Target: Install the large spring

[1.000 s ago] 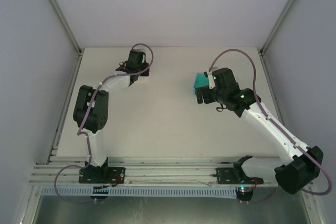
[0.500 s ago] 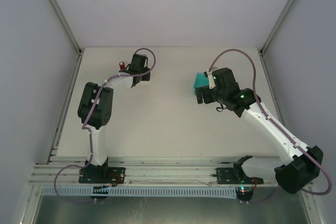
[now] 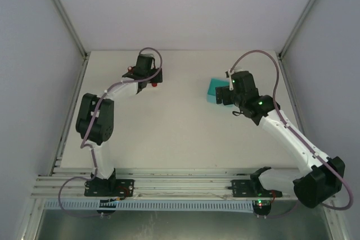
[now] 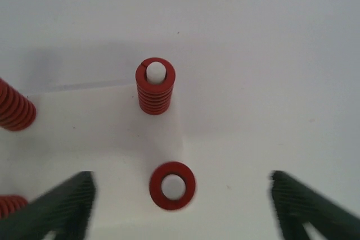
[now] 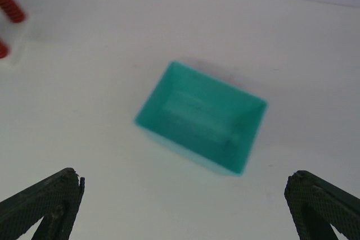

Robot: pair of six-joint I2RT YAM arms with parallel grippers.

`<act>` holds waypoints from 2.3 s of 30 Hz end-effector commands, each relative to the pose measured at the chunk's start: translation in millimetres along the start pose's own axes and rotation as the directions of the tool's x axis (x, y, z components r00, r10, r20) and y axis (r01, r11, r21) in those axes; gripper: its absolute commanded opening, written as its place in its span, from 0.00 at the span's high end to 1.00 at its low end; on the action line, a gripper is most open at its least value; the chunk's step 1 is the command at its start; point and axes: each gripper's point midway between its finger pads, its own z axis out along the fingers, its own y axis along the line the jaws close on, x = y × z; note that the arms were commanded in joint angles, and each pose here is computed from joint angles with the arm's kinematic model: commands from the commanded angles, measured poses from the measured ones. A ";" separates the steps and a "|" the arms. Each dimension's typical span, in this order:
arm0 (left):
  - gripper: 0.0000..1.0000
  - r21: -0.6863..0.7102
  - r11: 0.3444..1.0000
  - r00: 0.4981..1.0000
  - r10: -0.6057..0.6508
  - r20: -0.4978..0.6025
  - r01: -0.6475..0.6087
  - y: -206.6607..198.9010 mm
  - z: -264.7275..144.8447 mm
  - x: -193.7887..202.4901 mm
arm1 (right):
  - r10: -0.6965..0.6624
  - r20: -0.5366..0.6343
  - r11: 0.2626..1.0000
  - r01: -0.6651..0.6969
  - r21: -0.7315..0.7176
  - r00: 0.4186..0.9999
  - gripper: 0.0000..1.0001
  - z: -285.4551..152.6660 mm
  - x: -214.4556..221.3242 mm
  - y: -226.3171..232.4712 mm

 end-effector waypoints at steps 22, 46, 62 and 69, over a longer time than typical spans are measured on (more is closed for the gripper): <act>0.01 -0.203 0.975 0.931 0.157 0.330 -0.093 69.4 -101.3 46.1 | 0.228 0.143 0.922 -0.260 0.287 0.963 0.01 88.3 110.4 -151.5; 0.01 -0.236 0.966 0.946 0.173 0.275 -0.108 111.7 -67.8 36.5 | 0.106 0.288 0.970 -0.163 0.180 0.952 0.01 131.1 99.2 -141.7; 0.01 -0.172 0.985 0.891 0.085 0.446 -0.008 146.2 -96.1 74.1 | 0.105 0.284 0.969 -0.162 0.186 0.953 0.01 131.7 100.5 -141.7; 0.01 -0.157 0.988 0.863 0.066 0.501 0.015 148.8 -109.0 77.8 | 0.101 0.280 0.970 -0.158 0.187 0.954 0.01 132.0 100.7 -141.4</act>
